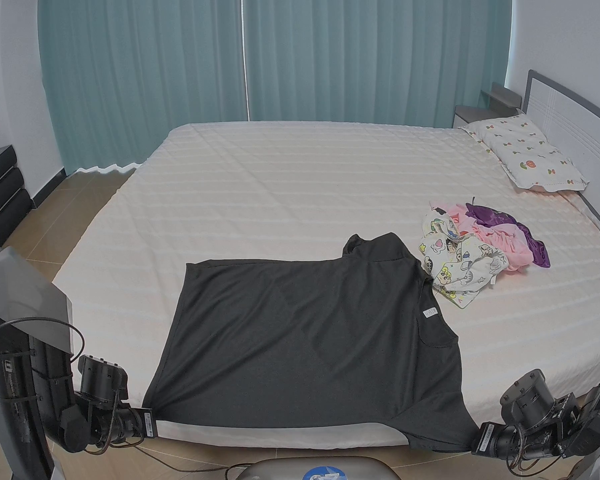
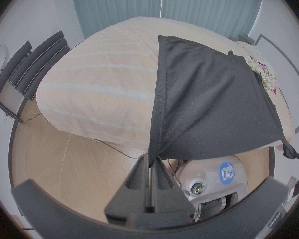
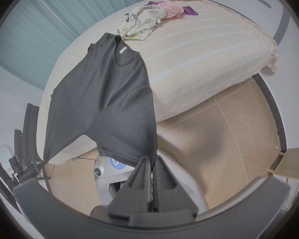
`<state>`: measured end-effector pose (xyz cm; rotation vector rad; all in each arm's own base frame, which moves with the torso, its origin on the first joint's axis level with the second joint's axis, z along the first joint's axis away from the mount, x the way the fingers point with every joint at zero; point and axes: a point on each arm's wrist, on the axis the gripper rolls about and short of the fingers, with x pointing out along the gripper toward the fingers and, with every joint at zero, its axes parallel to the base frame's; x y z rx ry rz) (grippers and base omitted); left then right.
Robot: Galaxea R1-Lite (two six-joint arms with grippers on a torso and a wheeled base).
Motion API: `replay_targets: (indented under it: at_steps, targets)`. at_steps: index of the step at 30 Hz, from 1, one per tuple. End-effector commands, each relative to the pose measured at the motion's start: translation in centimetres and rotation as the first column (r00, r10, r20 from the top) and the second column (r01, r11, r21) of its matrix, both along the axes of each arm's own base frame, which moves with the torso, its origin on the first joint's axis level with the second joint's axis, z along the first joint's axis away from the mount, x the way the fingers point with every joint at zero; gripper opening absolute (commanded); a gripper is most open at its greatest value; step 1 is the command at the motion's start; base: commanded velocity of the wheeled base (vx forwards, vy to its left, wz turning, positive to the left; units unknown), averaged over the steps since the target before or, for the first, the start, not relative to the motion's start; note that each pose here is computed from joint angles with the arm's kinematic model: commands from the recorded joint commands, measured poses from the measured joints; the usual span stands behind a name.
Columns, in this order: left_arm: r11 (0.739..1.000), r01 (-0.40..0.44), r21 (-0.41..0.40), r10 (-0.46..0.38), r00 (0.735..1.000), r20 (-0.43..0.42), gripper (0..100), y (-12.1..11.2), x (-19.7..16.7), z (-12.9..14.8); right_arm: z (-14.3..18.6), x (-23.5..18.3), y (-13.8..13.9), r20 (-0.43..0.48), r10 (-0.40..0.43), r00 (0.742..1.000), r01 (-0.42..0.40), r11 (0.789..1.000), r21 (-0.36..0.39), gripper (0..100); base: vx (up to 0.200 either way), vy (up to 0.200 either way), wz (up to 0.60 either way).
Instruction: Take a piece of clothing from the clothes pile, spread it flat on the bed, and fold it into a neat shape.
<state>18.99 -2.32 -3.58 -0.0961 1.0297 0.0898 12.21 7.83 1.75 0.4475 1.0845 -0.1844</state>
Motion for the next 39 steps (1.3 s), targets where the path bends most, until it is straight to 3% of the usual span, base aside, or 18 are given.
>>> replay_targets:
  at_steps: [1, 6, 11, 17, 26, 30, 39]
  targets:
    - [0.999, 0.042, 0.018, -0.042, 0.999, 0.013, 0, -0.4, -0.9, 1.7, -0.1, -0.4, -0.3, -0.013, 0.004, 1.000, -0.004, 1.000, -0.008, 0, 0.000, 0.000, 0.00]
    - [0.998, 0.055, 0.026, -0.055, 0.998, -0.016, 0, -0.6, -1.2, 1.4, -0.2, -0.7, -0.5, -0.041, 0.010, 0.999, -0.011, 1.000, -0.026, 0, 0.000, 0.000, 0.00]
    - [0.998, 0.054, 0.023, -0.053, 0.998, -0.017, 0, -0.6, -1.2, 1.5, 0.3, -0.6, -0.6, -0.004, 0.007, 1.000, -0.007, 1.000, -0.005, 0, 0.000, 0.000, 0.00]
    - [0.999, 0.029, -0.014, -0.027, 0.993, 0.112, 0, -0.8, 0.5, 3.0, 2.9, 1.6, -0.4, 0.156, 0.002, 0.988, -0.011, 0.998, 0.054, 0, 0.000, 0.000, 0.00]
    - [0.984, -0.074, -0.163, 0.118, 0.953, 0.278, 0, -1.7, 5.1, 4.8, 5.2, 6.0, -0.4, 0.278, -0.028, 0.960, 0.006, 0.997, 0.083, 0, 0.000, 0.000, 0.00]
    - [0.973, -0.103, -0.205, 0.166, 0.932, 0.321, 0, -1.9, 6.3, 5.5, 6.0, 7.2, -0.2, 0.318, -0.035, 0.948, 0.002, 0.995, 0.102, 0, 0.000, 0.000, 0.00]
    - [0.971, -0.108, -0.215, 0.181, 0.916, 0.357, 0, -1.7, 6.1, 6.6, 7.9, 8.8, 0.5, 0.402, 0.000, 0.916, -0.041, 0.995, 0.094, 0, 0.000, 0.000, 0.00]
